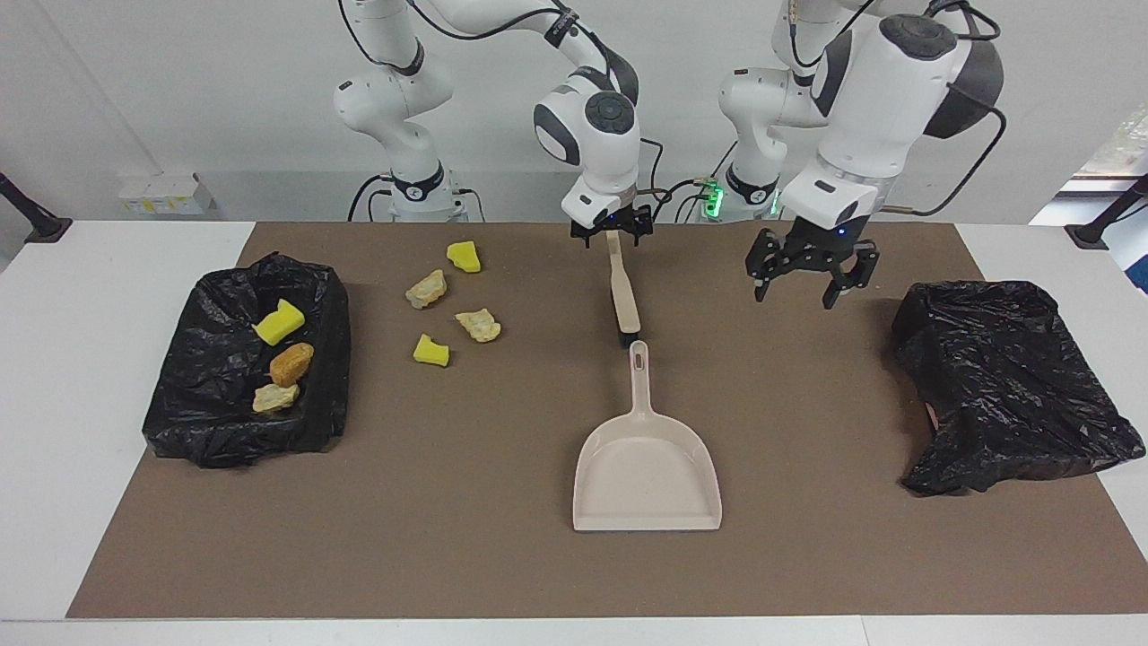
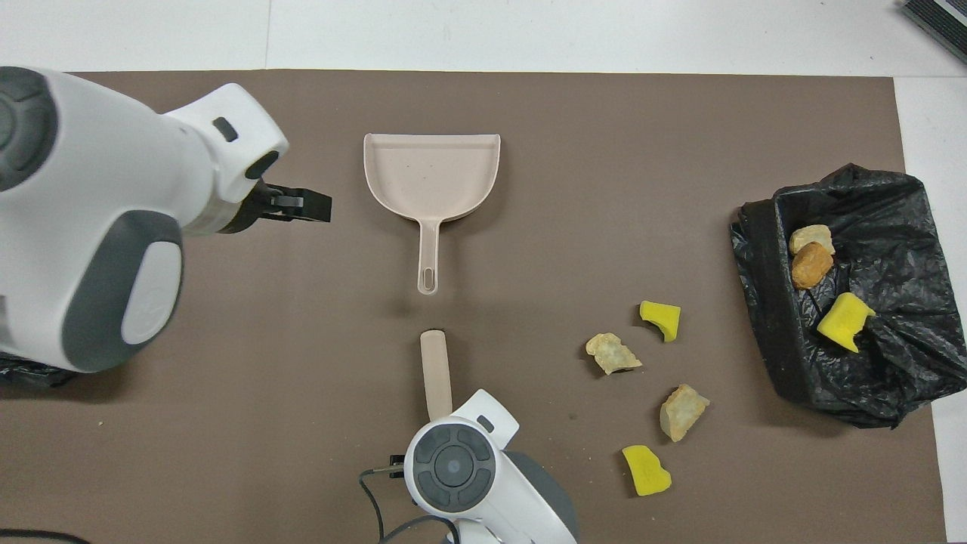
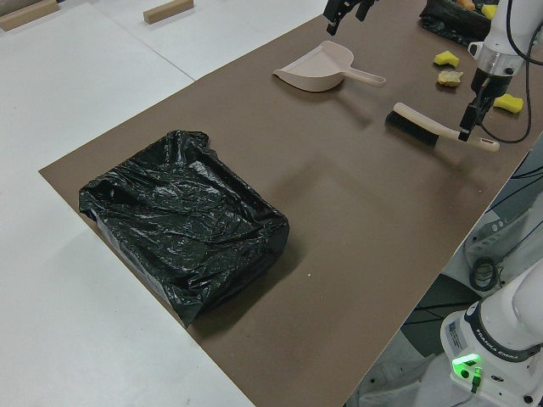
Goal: Sweep and dump trash in bin
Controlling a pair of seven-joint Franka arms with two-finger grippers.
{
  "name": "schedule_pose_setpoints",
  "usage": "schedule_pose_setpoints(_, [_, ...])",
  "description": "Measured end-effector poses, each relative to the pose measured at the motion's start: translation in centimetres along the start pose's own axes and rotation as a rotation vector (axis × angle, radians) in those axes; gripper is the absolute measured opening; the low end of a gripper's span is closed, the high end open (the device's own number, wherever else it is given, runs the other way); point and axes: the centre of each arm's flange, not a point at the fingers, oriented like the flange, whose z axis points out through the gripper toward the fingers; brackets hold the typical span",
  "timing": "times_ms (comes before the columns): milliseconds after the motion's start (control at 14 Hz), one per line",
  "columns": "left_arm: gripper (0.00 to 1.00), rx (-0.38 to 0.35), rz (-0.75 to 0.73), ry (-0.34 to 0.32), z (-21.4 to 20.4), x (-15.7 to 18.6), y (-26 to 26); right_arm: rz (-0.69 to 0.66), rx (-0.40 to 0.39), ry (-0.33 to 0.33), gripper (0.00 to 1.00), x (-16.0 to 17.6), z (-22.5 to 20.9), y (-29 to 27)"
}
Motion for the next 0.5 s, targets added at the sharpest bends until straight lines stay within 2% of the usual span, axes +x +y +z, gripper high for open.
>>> schedule_pose_setpoints(287, [1.00, 0.003, 0.002, 0.008, 6.3, 1.1, 4.1, -0.013, -0.006, -0.006, 0.89, -0.8, 0.9, -0.3])
schedule_pose_setpoints(502, [1.00, 0.006, 0.011, 0.013, 10.2, 1.3, 6.6, -0.003, -0.007, -0.009, 0.51, -0.8, 1.0, -0.2])
